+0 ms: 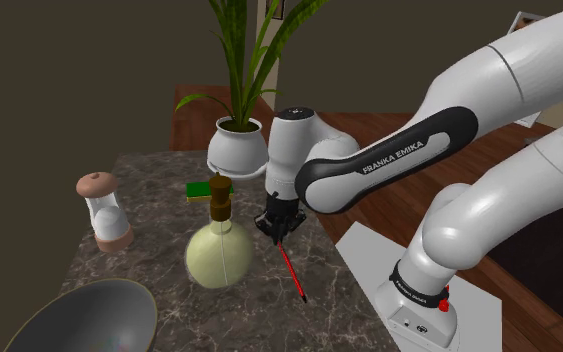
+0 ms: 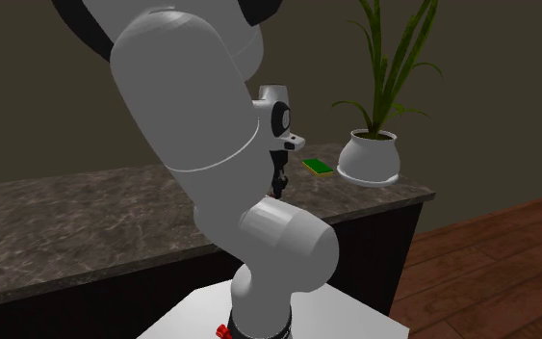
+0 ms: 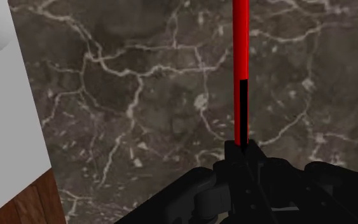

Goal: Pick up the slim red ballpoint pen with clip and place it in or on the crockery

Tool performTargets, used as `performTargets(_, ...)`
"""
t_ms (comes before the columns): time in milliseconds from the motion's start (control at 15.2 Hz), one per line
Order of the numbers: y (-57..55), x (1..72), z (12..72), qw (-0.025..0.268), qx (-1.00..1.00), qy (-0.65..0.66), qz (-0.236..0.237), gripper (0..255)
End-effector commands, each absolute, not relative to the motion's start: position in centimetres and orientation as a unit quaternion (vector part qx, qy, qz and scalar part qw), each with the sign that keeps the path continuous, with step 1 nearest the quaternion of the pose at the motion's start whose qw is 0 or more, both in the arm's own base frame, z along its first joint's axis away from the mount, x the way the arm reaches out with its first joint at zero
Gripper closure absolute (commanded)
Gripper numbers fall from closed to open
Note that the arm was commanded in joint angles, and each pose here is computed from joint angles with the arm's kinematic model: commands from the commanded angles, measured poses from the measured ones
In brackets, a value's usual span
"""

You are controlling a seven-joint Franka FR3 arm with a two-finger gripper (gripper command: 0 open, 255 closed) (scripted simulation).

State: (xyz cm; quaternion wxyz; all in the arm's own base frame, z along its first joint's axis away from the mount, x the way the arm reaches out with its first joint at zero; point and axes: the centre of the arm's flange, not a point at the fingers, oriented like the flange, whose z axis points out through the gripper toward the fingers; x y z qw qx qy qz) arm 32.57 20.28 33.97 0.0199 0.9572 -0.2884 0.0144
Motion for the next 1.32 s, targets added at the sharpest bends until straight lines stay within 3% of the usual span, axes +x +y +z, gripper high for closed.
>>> performTargets(0, 20.2, 32.5, 34.6, 0.022, 0.957, -0.289, 0.012, 255)
performTargets(1254, 20.2, 32.5, 44.6, 0.022, 0.957, -0.289, 0.012, 255)
